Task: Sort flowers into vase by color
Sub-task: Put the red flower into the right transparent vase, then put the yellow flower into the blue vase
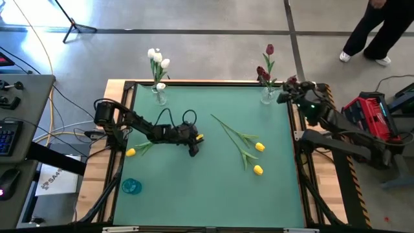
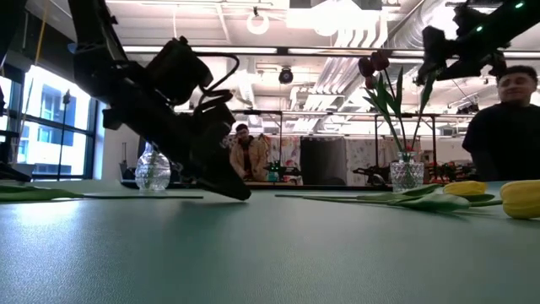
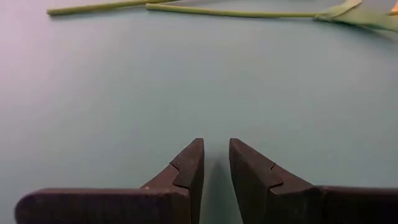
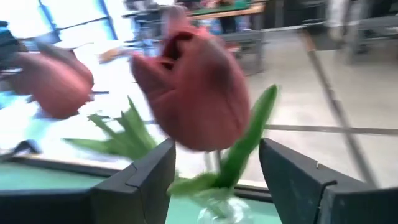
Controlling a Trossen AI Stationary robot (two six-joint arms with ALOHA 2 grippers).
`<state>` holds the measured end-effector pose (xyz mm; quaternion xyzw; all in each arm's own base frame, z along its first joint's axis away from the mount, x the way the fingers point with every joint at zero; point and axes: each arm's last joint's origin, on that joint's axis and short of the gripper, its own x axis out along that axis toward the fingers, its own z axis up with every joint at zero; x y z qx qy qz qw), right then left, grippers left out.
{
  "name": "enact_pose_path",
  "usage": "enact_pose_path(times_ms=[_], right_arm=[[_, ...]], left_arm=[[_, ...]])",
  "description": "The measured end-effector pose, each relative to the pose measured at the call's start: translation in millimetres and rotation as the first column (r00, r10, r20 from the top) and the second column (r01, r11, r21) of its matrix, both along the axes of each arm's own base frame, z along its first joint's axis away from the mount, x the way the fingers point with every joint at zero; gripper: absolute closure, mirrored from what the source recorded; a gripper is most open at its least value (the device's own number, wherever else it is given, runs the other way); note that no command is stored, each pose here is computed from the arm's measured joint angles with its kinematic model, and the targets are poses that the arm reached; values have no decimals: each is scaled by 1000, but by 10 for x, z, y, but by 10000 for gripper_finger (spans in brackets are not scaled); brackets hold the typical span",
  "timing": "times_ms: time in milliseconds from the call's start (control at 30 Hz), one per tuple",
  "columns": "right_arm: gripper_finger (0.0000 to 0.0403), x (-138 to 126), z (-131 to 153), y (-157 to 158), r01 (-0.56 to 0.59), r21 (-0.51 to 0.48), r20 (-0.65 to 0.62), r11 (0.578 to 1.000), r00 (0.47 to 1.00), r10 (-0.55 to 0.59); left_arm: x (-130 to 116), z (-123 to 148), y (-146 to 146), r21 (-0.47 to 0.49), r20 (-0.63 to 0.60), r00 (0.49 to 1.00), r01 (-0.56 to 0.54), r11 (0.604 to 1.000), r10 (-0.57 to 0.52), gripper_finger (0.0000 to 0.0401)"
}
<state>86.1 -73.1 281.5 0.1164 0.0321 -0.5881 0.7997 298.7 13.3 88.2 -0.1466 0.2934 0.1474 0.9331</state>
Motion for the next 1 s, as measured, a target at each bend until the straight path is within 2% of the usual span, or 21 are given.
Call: enact_pose_path(times_ms=[133,300,433,533,633,767,867,1000], right_arm=[[183,-73,32,118,-167,-1,52,986,985,167],[183,-124,150,257,-431,-99,137,897,887,441],[182,-171,254,348,-561,-203,197,803,780,594],[182,-183,288,402,-648,-243,209,722,692,691],[183,-162,293,450,-747,-251,200,616,582,788],[183,-123,288,507,-842,-247,181,479,445,877],[183,-81,279,535,-850,-310,194,426,382,904],[183,22,177,571,-842,-405,219,356,289,932]], left_arm=[[4,5,-52,-20,9,1000,5,1000,-5,336],[9,23,-150,-26,20,999,31,999,-30,336],[-3,99,-229,7,35,999,4,1000,-4,336],[-51,216,-279,42,23,1000,-21,999,20,336],[-152,337,-334,69,-33,999,-27,997,29,336],[-338,510,-419,41,-112,993,-24,999,29,336],[-502,602,-474,-8,-190,982,-19,1000,17,336],[-722,669,-495,-51,-303,951,-75,996,56,336]])
